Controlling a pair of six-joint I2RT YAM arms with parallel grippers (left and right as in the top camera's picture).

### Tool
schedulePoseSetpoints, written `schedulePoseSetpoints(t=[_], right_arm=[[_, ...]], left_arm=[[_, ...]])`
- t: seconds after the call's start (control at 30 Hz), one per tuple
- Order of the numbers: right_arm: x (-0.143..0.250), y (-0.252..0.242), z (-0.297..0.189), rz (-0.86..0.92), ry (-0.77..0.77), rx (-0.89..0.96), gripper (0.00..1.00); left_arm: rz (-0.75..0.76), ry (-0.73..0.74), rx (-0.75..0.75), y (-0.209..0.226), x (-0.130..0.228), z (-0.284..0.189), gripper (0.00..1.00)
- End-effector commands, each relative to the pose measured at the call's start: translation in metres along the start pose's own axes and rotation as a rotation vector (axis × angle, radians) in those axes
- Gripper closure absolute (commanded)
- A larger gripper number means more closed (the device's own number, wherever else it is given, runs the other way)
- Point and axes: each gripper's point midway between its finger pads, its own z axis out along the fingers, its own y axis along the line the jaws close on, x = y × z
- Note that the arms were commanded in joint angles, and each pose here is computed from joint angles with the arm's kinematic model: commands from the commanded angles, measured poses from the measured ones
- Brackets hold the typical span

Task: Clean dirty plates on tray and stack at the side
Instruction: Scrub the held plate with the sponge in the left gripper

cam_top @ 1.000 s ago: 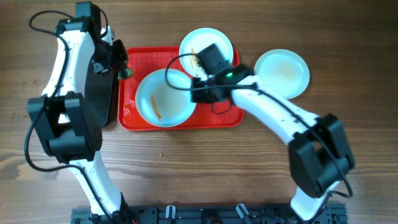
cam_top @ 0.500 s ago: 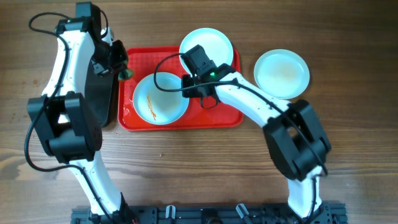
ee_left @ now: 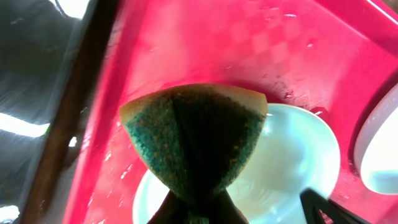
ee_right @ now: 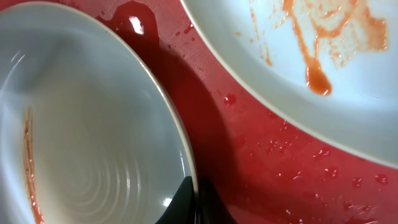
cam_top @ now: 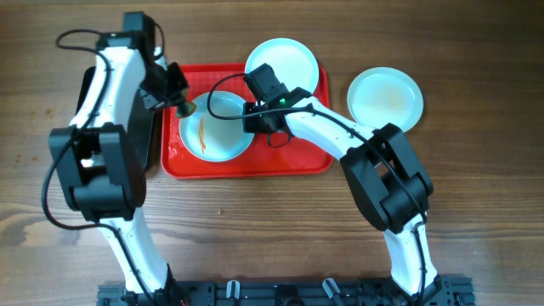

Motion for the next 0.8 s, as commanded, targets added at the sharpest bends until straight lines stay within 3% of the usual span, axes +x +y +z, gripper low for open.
schedulePoseSetpoints(t=[0.0, 0.1, 0.3, 0.4, 0.53, 0.67, 0.77], right_arm=[[0.006, 0.0, 0.011, 0.046, 0.04, -0.02, 0.96], [0.006, 0.0, 0.011, 0.048, 0.04, -0.021, 0.96], [0.004, 0.003, 0.011, 0.046, 0.038, -0.042, 0.96], [0.004, 0.003, 0.011, 0.043, 0.038, -0.042, 0.96], [0.003, 0.004, 0.011, 0.043, 0.034, -0.045, 0.96], [0.003, 0.004, 0.011, 0.043, 0.034, -0.046, 0.96], [0.004, 0.004, 0.011, 0.043, 0.034, -0.045, 0.96]], left_arm=[[0.193, -0.01, -0.031, -0.009, 0.015, 0.027, 0.96], [0.229, -0.052, -0.085, 0.0, 0.019, 0.055, 0.96], [0.311, -0.061, -0.022, -0.008, 0.031, 0.082, 0.96], [0.506, 0.062, -0.06, 0.003, 0.062, 0.085, 0.96], [0.572, 0.274, -0.093, 0.026, 0.108, 0.076, 0.96], [0.547, 0.394, 0.125, -0.002, 0.141, 0.067, 0.96], [0.542, 0.395, 0.253, -0.024, 0.146, 0.064, 0.96]])
